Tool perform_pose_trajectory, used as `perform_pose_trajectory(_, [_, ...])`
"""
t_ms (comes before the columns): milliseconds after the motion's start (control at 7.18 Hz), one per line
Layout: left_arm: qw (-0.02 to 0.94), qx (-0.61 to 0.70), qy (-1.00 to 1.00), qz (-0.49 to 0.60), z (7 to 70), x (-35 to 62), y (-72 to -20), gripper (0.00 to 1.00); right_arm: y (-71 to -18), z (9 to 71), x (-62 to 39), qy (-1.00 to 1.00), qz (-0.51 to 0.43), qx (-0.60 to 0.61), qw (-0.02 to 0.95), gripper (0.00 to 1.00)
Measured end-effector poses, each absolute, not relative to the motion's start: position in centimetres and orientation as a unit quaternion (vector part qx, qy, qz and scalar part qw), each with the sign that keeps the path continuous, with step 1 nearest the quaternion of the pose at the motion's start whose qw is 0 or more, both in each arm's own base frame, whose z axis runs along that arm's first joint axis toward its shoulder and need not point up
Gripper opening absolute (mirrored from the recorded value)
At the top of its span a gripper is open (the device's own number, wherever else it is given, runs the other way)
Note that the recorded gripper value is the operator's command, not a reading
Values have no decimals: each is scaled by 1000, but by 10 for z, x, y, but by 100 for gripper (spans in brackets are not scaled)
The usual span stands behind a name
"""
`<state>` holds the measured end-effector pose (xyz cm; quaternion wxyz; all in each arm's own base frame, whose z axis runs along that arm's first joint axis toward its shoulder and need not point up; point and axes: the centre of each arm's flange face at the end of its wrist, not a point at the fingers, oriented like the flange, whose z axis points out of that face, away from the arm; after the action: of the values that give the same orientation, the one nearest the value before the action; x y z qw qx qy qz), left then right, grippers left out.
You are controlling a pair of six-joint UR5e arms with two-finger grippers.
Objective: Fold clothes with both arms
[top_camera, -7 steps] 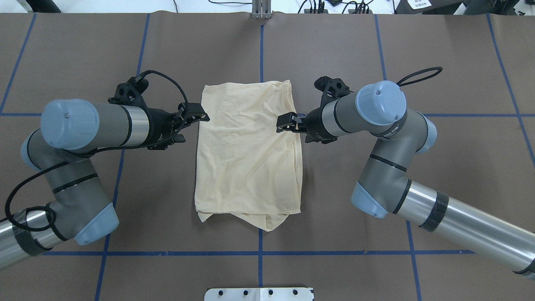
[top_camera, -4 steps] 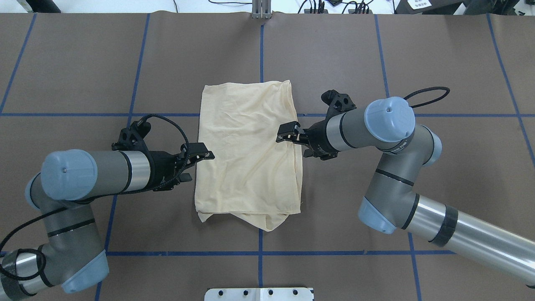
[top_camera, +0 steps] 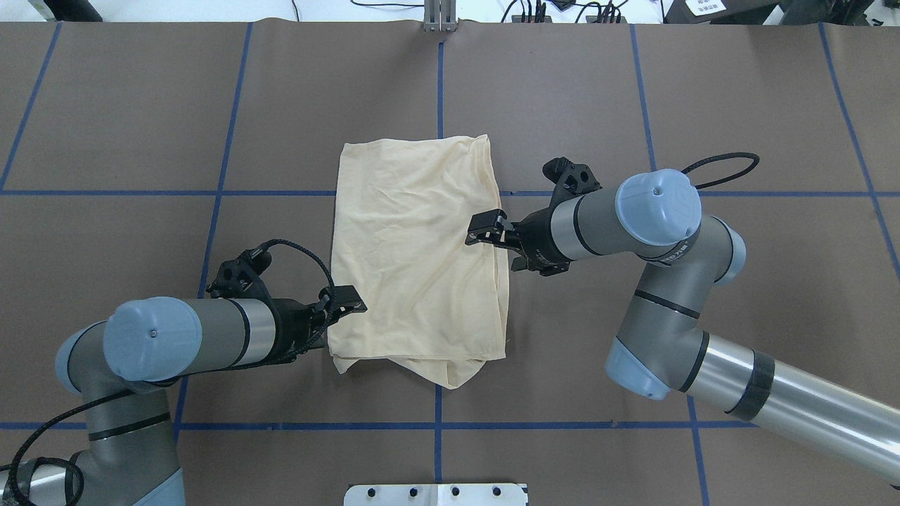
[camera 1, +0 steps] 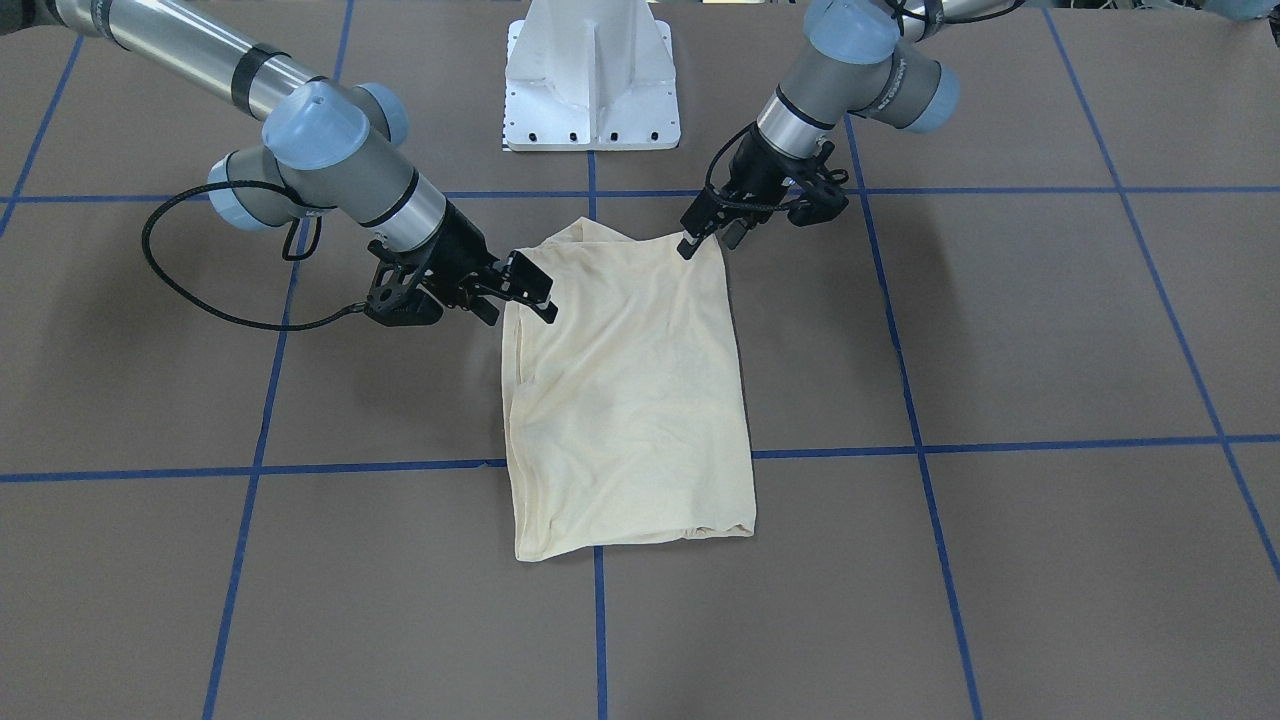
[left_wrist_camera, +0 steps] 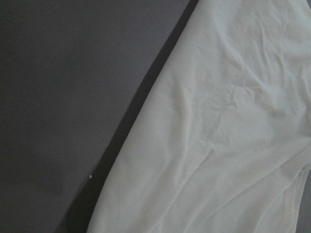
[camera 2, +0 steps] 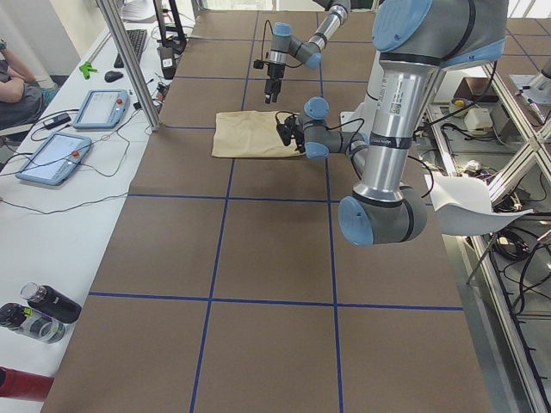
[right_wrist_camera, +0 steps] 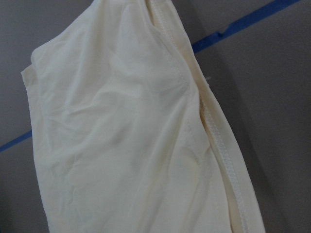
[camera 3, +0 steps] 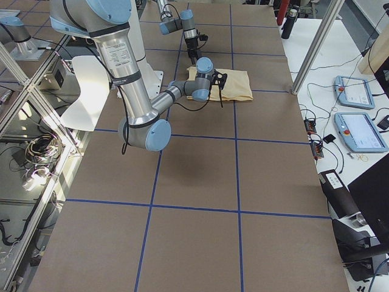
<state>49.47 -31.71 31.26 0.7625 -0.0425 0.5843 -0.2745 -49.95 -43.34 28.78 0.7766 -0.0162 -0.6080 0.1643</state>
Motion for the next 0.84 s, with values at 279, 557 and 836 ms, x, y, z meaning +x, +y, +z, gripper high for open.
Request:
perform_pose_trajectory(279, [768, -49, 579, -269, 317, 503, -308, 99, -433, 290, -499, -607, 164, -18, 778, 100])
perform_pose_trajectory(557, [771, -52, 575, -268, 322, 508, -305, 98, -433, 291, -499, -606, 164, -18, 778, 100])
perform_pose_trajectory(836, [773, -53, 572, -269, 325, 511, -305, 98, -433, 292, -499, -606, 164, -19, 779, 100])
